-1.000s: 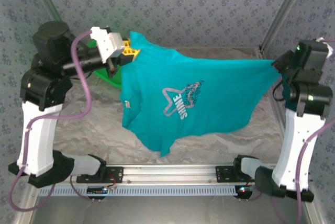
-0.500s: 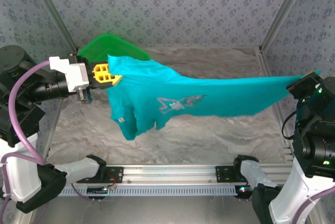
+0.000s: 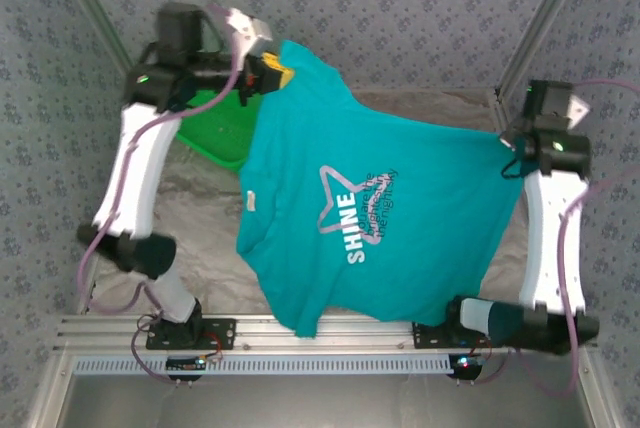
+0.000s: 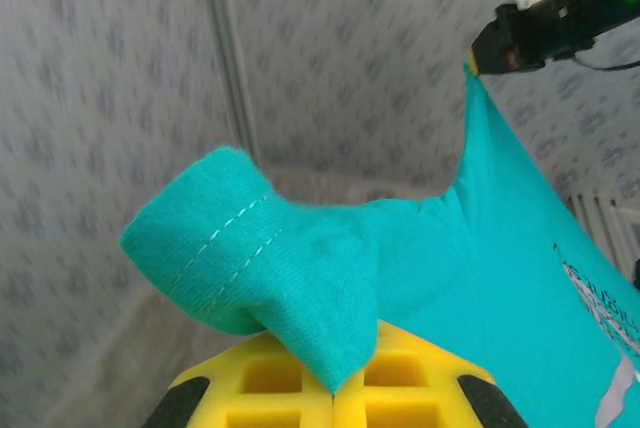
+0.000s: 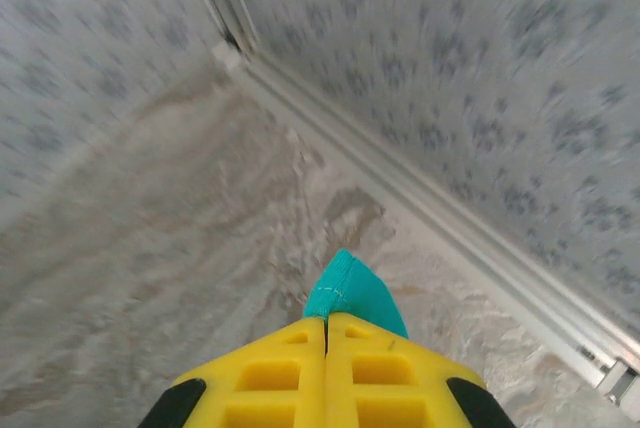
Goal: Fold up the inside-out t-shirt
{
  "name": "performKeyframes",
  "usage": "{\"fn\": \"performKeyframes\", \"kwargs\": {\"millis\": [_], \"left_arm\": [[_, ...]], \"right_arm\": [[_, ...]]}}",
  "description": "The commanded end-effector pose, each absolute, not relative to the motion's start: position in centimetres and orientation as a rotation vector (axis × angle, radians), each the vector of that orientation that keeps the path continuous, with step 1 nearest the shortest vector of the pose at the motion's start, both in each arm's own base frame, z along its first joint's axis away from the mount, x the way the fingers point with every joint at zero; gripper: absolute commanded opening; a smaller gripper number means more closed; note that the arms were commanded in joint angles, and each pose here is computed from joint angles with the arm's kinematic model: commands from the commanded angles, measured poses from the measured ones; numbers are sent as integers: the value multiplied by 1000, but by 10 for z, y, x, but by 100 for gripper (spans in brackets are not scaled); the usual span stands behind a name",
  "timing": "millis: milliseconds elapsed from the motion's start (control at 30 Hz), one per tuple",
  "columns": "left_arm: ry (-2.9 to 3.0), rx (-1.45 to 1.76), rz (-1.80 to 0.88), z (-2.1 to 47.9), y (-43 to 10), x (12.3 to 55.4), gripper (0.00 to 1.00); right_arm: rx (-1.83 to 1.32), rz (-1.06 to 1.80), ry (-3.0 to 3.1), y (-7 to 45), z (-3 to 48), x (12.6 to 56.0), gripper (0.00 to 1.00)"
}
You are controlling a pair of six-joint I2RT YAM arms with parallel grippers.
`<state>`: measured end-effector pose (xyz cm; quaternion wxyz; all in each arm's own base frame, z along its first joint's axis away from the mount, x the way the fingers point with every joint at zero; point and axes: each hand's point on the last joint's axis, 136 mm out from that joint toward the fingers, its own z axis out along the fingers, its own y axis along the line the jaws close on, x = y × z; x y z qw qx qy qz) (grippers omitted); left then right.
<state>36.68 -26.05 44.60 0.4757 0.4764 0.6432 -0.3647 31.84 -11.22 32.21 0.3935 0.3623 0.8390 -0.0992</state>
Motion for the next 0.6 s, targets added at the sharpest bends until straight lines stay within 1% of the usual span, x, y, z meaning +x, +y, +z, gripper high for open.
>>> {"fn": "performKeyframes", "kwargs": {"millis": [0,100,133,167,200,233,267,300,333,367,433,500,567], "left_arm": [[1687,1224,-874,374,-270,412,0],[1787,1252,-833,306,-278,458,0],[1821,1251,-816,288,-280,471,7],[1853,1255,-796,272,-283,484,19],[1886,1249,-766,258,-285,496,36],[1912,1240,-743,245,-286,508,45],[1931,1217,-707,236,-285,520,57],[1953,1181,-675,231,-285,533,64],[1964,1148,-649,229,-282,542,64],[1969,1104,-612,233,-280,551,66],[1975,1008,-528,248,-272,565,68],[1993,929,-489,268,-264,565,69],[2054,818,-481,281,-258,558,69]], "right_arm": [[954,-294,2136,-115,284,361,0],[948,-335,2219,-110,231,403,0],[953,-331,2247,-109,214,416,0],[964,-324,2278,-108,198,429,0],[967,-333,2312,-108,178,445,0],[969,-338,2331,-109,163,457,0],[968,-329,2347,-110,147,473,11],[967,-301,2372,-111,132,487,24],[988,-263,2394,-113,123,497,30],[1019,-227,2423,-116,117,503,33],[1049,-197,2431,-121,120,506,37],[1053,-209,2411,-123,133,499,44],[1038,-215,2410,-119,143,485,47]]}}
